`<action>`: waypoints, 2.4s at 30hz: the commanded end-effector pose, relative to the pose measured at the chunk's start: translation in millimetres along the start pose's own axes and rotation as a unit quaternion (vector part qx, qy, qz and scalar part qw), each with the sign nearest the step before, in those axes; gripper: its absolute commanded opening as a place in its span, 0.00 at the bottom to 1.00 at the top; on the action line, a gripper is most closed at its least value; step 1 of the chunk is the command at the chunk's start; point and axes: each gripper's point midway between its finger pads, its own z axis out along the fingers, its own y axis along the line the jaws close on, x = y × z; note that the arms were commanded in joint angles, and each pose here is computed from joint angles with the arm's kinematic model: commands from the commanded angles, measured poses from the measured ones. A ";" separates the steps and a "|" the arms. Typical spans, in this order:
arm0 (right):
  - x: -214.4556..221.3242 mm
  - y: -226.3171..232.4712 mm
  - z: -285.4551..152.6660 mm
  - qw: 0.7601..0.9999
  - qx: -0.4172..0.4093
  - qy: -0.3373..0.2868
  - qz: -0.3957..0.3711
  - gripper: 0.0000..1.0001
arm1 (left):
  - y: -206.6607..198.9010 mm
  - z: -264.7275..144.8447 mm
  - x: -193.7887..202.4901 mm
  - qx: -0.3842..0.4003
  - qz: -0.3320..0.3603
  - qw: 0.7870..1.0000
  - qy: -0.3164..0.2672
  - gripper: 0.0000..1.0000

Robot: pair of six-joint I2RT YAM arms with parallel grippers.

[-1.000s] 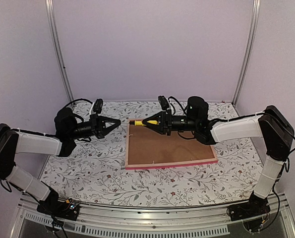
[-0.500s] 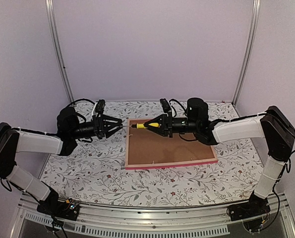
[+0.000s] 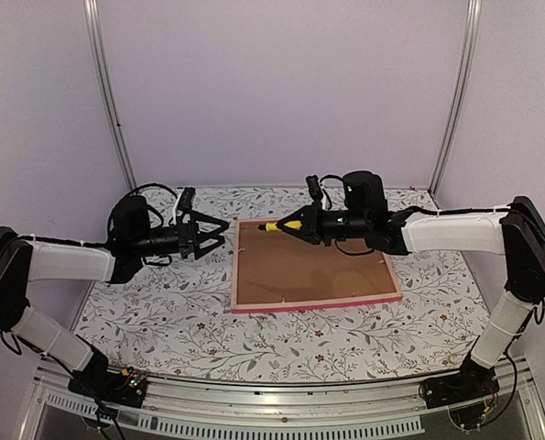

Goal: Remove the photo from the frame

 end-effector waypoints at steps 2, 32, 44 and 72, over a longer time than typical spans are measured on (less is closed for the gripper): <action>-37.6 -19.4 9.7 0.993 0.096 -0.032 -0.062 0.00 | 39.5 4.4 -9.0 -0.088 0.003 0.996 0.002 0.99; -44.6 -122.7 101.9 0.973 0.214 0.037 -0.083 0.00 | 120.0 10.1 18.6 -0.185 -0.079 0.979 0.016 0.99; -8.2 -137.0 118.4 0.970 0.212 0.086 -0.080 0.00 | 119.6 5.7 24.1 -0.190 -0.079 0.978 0.021 0.99; 32.3 -120.2 86.5 0.963 0.209 0.148 -0.080 0.00 | 131.4 11.6 25.7 -0.198 -0.090 0.976 0.030 0.99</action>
